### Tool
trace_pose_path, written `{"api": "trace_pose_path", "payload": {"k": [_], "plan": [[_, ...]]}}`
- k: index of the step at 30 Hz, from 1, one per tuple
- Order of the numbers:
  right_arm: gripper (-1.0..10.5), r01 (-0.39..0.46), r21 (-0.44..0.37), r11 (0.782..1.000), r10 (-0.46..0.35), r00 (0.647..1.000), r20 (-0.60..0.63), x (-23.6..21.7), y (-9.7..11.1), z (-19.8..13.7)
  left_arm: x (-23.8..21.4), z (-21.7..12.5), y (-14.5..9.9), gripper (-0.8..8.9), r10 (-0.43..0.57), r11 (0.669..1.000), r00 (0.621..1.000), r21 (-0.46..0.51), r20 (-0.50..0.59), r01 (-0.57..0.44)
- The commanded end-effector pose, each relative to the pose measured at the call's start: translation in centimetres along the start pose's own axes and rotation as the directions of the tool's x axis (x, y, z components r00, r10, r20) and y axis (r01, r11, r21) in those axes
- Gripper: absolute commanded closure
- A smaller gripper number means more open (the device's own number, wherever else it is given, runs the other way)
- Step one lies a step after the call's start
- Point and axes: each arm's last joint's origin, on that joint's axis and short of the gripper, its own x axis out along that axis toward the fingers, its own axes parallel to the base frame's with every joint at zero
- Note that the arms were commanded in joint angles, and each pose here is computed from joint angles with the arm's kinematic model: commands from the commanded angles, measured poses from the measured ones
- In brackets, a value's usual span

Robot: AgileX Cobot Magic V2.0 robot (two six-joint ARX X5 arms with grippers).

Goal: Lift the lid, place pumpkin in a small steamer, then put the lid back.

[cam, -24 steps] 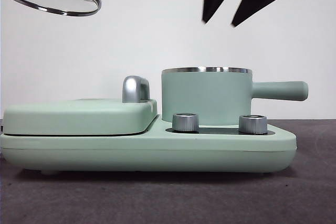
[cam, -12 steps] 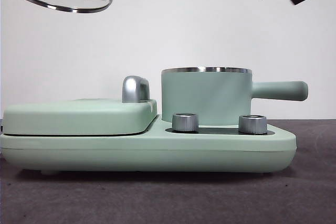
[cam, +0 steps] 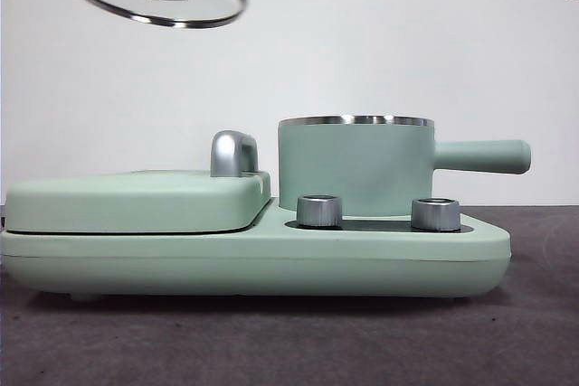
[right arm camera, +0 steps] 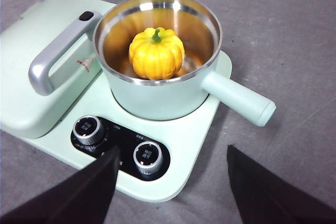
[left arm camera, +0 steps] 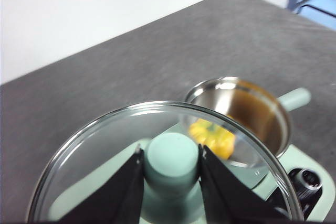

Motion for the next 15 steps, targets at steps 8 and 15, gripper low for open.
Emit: {"api": "trace_pose_path", "payload": {"k": [8,15], "plan": [[6.3,-0.018,0.032,0.999,0.018,1.0,0.021,-0.2,0.3,0.2,5.1,1.1,-2.0,7.97,-0.12,0.99,0.987,0.089,0.109,0.111],[6.3,-0.02,0.049,0.999,0.019,1.0,0.02,-0.2,0.3,0.2,8.2,1.5,-3.0,7.97,-0.162,0.986,0.966,0.073,0.201,0.151]]}}
